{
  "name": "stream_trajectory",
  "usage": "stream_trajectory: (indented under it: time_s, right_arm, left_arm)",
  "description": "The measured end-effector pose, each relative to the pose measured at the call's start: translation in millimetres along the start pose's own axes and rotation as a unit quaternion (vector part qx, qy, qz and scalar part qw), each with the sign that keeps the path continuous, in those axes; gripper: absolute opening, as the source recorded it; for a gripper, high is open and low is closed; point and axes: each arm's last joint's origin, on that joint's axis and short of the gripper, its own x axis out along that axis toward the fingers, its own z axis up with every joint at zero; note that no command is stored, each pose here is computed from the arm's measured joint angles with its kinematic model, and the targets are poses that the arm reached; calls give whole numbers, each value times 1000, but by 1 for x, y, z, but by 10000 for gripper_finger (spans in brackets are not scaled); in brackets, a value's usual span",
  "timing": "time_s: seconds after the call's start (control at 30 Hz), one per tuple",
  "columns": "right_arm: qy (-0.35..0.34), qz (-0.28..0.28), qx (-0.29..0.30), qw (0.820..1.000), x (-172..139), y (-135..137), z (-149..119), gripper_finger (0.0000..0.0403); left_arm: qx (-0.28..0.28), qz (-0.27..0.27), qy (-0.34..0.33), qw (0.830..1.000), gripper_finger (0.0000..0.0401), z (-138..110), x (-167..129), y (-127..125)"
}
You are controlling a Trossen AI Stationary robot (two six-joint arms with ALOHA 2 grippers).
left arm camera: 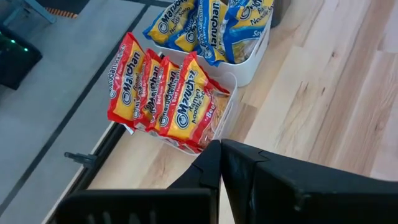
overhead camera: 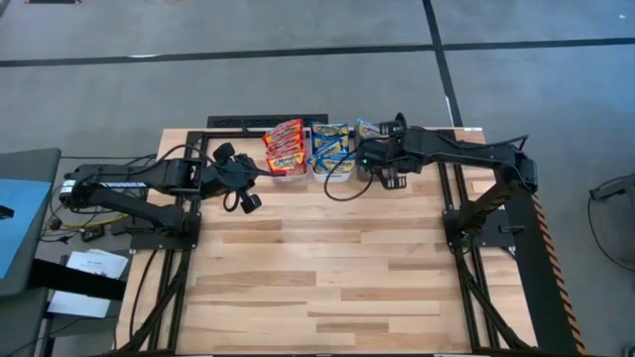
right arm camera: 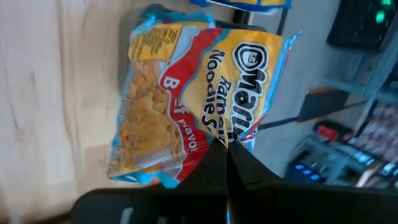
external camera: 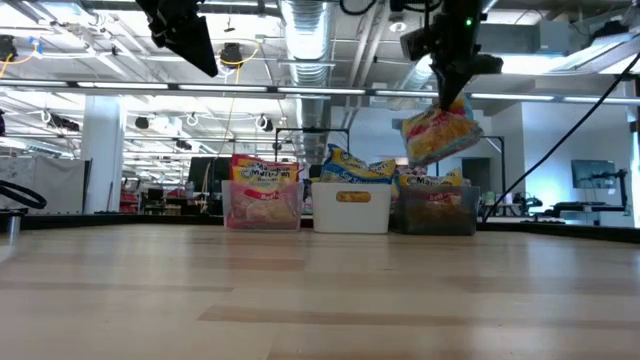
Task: Sort Maruchan noodles
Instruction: Put the light blue noodle pack into the black bin
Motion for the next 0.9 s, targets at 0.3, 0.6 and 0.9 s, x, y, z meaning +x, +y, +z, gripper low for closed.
stream_trajectory:
  time_s: [0.3, 0.6, 0.9]
  right_arm:
    - [31, -3, -62, 998, 22, -6, 9, 3]
    - [54, -1, -86, 995, 45, -9, 19, 3]
    - [54, 18, -79, 995, 53, -8, 22, 34]
  left_arm:
    - [-4, 0, -1, 1000, 0, 0, 0, 0]
    - [4, 1, 0, 1000, 0, 0, 0, 0]
    - [16, 1, 3, 1000, 0, -1, 0, 0]
